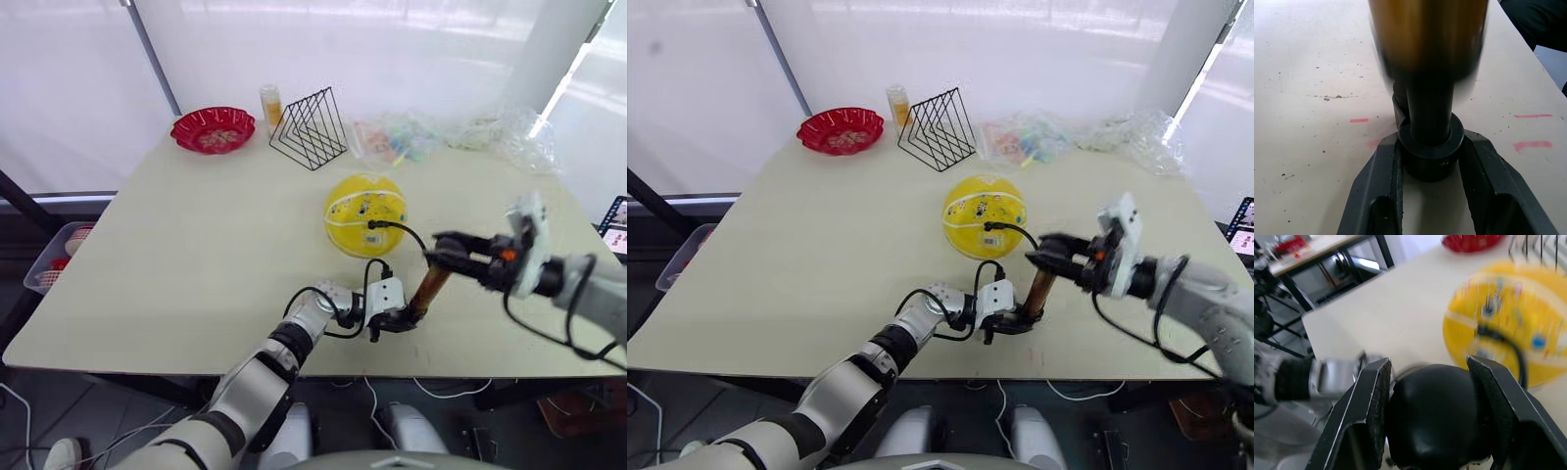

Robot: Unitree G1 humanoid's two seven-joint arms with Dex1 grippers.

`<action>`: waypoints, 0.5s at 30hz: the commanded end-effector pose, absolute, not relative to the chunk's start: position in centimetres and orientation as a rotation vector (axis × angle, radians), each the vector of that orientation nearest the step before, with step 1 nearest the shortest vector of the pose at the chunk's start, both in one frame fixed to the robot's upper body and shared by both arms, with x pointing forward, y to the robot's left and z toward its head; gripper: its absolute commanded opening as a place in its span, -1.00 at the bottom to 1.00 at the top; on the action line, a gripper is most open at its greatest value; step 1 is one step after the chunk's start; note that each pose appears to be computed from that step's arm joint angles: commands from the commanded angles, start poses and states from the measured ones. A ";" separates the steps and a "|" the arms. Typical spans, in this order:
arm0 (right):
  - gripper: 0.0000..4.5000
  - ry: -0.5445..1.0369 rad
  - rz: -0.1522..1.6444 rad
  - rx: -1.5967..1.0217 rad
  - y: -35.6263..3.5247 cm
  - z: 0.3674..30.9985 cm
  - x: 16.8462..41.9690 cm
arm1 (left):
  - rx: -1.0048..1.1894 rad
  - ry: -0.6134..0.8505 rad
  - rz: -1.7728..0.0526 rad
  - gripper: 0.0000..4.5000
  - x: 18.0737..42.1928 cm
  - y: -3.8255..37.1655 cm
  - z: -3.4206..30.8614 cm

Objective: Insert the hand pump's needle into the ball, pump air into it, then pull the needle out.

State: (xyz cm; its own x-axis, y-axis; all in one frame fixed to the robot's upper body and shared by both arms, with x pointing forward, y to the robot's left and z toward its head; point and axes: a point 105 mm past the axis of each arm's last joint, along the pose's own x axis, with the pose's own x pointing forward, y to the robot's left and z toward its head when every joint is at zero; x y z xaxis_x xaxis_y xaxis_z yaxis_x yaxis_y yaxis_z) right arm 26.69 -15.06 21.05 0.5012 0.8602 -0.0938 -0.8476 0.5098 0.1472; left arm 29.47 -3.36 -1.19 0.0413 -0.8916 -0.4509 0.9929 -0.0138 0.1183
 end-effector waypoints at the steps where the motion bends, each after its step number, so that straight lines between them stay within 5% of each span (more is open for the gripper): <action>1: -0.12 0.024 0.941 0.034 -17.8 26.9 26.9 | 0.586 0.630 -1.529 -0.50 26.0 1.2 -8.4; 8: -0.12 0.016 0.938 0.031 -18.8 30.2 26.5 | 0.580 0.619 -1.522 -0.50 26.3 1.0 -8.1; 15: -0.12 0.286 0.945 0.053 -16.4 19.5 26.9 | 0.571 0.610 -1.513 -0.50 26.4 0.7 -8.0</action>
State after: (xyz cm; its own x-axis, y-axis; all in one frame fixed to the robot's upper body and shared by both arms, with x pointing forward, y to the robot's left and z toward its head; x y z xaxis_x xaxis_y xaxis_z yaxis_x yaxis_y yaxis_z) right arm 26.34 -15.74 20.89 0.5025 0.8520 -0.1468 -0.8274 0.5231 0.2043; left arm 29.26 -3.63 -1.35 0.0377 -0.8882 -0.4580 0.9907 -0.0269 0.1337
